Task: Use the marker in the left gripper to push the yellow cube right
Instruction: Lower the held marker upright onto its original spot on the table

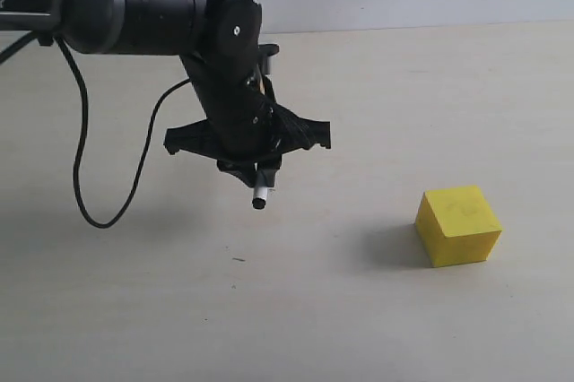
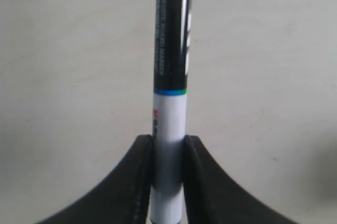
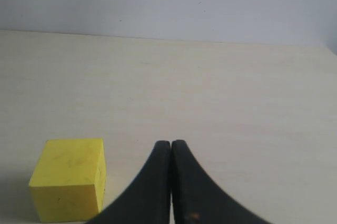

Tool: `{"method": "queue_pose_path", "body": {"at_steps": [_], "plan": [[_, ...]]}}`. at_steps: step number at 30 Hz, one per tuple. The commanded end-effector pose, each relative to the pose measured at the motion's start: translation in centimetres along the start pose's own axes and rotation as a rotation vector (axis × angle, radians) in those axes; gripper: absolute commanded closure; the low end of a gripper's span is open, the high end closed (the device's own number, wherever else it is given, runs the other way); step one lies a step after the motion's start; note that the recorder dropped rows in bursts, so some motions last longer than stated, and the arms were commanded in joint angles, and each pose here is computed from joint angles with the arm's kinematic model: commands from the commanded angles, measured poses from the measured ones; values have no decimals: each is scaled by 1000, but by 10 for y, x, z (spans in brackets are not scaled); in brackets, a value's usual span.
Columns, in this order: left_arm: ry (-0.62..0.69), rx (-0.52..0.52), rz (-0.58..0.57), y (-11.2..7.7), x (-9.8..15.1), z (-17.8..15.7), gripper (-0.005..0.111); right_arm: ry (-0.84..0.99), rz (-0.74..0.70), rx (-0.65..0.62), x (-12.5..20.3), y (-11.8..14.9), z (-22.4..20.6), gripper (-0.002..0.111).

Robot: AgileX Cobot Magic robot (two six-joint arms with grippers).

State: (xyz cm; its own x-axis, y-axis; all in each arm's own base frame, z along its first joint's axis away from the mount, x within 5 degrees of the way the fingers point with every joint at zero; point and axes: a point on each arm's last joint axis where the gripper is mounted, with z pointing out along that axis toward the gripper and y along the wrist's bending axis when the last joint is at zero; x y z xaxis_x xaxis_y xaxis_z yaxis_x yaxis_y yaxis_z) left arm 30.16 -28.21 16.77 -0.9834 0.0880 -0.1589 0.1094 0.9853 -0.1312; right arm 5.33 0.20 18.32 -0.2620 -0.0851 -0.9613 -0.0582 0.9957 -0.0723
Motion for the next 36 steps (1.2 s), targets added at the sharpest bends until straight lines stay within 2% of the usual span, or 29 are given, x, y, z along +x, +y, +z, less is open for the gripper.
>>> {"method": "queue_pose_path", "body": {"at_steps": [1, 6, 12, 28, 30, 33, 36], "plan": [[-6, 6, -15, -3, -1, 15, 107, -14, -2, 4, 0, 0, 0, 108], [0, 1, -17, -3, -1, 26, 107, -14, -2, 4, 0, 0, 0, 108], [28, -24, -71, -1, 1, 46, 107, -5, -2, 4, 0, 0, 0, 108], [-3, 0, -117, -3, -2, 45, 106, -5, -2, 4, 0, 0, 0, 108], [-3, 0, -117, -3, -2, 45, 104, -5, -2, 4, 0, 0, 0, 108], [-5, 1, -121, -3, -2, 45, 93, -5, -2, 4, 0, 0, 0, 108], [-5, 1, -121, -3, -2, 45, 73, -5, -2, 4, 0, 0, 0, 108]]}}
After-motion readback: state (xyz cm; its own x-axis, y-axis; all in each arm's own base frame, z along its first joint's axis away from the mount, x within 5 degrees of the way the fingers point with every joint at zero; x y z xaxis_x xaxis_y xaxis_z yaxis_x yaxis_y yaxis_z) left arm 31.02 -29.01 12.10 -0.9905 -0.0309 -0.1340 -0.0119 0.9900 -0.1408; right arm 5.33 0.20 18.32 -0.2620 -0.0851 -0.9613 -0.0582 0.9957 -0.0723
